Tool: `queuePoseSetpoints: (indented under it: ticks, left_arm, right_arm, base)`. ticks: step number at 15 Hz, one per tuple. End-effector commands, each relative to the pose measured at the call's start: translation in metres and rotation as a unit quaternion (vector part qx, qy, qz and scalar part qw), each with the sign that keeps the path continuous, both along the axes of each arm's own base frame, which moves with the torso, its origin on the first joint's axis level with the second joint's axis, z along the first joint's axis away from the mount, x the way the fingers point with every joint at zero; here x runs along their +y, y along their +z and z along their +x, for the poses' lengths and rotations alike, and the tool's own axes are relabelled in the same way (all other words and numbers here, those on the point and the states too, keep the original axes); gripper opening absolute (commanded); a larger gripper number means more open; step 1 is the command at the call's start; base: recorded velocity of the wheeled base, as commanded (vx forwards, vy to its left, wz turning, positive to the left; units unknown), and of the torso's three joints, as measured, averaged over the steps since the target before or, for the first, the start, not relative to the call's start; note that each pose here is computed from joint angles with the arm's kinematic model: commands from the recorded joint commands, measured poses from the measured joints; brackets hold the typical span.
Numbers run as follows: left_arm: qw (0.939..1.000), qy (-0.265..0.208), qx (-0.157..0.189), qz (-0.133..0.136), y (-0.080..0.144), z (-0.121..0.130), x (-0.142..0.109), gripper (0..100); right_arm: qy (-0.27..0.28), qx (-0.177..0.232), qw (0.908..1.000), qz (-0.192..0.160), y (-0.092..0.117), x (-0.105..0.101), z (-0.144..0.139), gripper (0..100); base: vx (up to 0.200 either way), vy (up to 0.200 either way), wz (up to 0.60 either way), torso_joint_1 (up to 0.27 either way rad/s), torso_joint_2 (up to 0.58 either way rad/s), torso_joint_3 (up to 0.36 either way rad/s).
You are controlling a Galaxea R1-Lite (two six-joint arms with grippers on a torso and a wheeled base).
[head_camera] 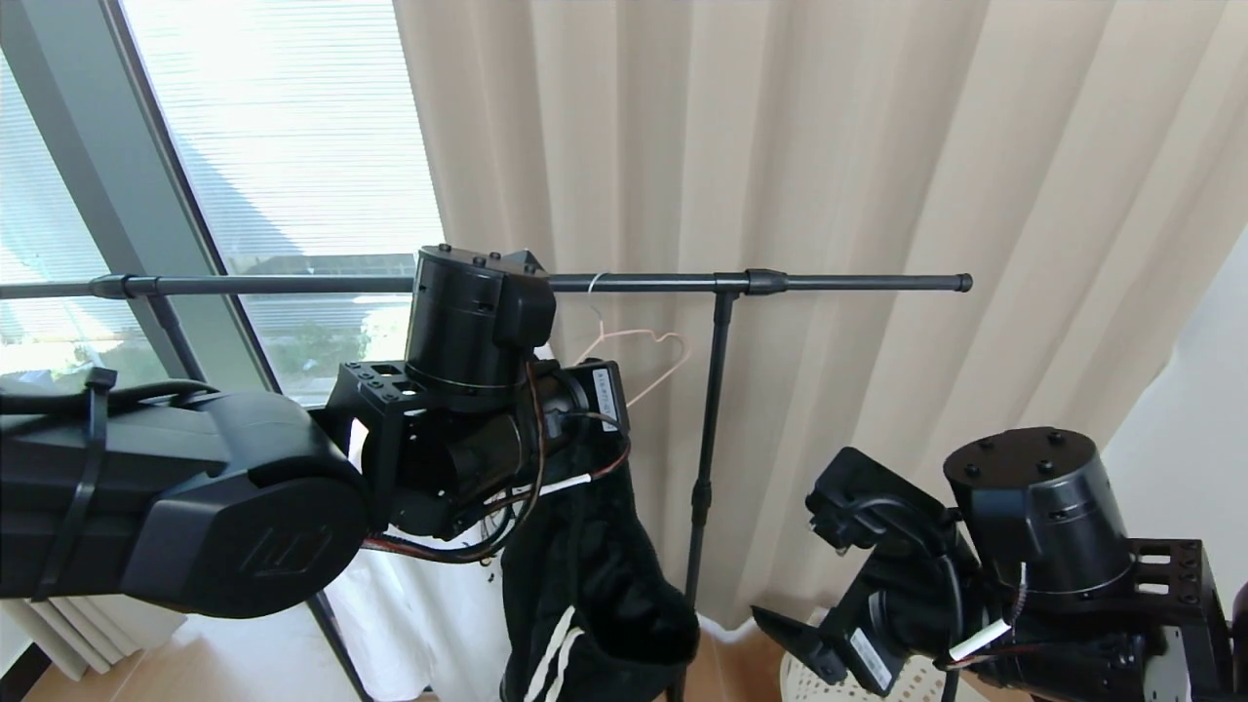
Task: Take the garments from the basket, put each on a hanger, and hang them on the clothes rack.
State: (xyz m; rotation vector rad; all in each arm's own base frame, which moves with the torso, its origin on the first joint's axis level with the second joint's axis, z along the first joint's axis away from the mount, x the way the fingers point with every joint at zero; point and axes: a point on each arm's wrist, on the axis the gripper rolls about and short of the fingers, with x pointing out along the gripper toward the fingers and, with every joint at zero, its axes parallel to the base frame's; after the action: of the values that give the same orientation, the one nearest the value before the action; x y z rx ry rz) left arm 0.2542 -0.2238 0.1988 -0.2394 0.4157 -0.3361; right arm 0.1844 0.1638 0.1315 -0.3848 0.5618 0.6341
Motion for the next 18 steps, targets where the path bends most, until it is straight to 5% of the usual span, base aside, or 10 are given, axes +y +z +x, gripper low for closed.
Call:
queuePoseSetpoints:
  ticks: [1, 5, 13, 18]
  left_arm:
    - [1.0, -0.006, 0.001, 0.002, 0.0, -0.005, 0.0, 0]
    - [0.9997, -0.022, 0.005, 0.006, -0.003, -0.013, -0.007, 0]
    - [0.9991, -0.042, 0.004, 0.004, -0.006, -0.022, -0.015, 0]
    - [0.9985, -0.055, 0.003, 0.004, -0.007, -0.03, -0.02, 0]
  right_arm:
    - [0.039, 0.006, 0.9987, 0.031, -0.009, -0.001, -0.006, 100]
    - [0.057, 0.028, 0.9959, 0.065, -0.019, 0.006, -0.001, 100]
    - [0.057, 0.066, 0.9957, 0.032, -0.051, 0.019, 0.009, 100]
    - [0.056, 0.052, 0.9952, 0.061, -0.082, 0.035, 0.02, 100]
  base:
    - [0.0, 0.0, 0.0, 0.0, 0.0, 0.0]
    - [0.0, 0.0, 0.0, 0.0, 0.0, 0.0]
    - [0.0, 0.0, 0.0, 0.0, 0.0, 0.0]
    - [0.0, 0.0, 0.0, 0.0, 0.0, 0.0]
